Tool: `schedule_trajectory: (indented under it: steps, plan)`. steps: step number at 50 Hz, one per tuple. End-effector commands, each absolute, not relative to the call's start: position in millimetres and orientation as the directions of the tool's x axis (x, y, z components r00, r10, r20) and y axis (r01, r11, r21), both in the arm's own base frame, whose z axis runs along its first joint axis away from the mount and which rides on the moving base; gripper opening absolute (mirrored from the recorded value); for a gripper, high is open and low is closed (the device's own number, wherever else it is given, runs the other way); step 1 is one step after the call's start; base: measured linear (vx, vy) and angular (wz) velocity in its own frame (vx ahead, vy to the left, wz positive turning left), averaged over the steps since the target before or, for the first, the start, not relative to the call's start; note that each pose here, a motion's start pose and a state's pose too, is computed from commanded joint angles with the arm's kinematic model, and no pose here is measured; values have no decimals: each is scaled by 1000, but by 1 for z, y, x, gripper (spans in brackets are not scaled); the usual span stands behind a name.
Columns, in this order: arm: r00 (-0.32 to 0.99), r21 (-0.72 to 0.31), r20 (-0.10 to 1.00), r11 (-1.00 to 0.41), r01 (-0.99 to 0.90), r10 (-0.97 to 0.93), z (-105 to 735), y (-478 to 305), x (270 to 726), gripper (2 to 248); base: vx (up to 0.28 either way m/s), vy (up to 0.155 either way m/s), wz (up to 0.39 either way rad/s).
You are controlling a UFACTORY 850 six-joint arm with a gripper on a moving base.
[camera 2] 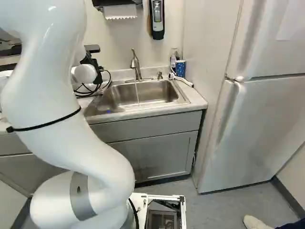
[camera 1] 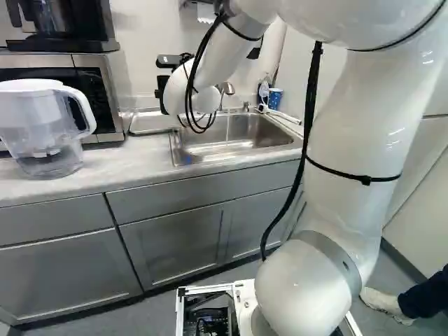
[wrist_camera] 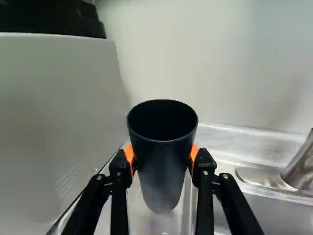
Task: Rinse the cup and place it in the tray
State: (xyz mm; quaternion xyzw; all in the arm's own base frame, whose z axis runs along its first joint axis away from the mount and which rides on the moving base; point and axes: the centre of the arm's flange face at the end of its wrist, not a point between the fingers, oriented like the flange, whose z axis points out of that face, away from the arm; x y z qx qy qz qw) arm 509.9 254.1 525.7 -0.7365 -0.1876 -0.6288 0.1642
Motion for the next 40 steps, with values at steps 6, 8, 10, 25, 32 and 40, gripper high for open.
schedule_trajectory:
  steps: [6, 8, 10, 25, 32, 40]
  plan:
    - [146, -6, 987, -873, 487, 74, 519, 260, 516, 124, 0, 0, 0]
    - [147, -7, 986, -873, 488, 74, 517, 262, 519, 124, 0, 0, 0]
    - [146, -7, 987, -872, 489, 74, 514, 264, 521, 124, 0, 0, 0]
    - [132, -9, 989, -871, 492, 65, 500, 271, 535, 124, 0, 0, 0]
    - [125, -9, 990, -871, 492, 60, 494, 274, 540, 124, 0, 0, 0]
    - [118, -10, 992, -870, 493, 55, 486, 276, 545, 124, 0, 0, 0]
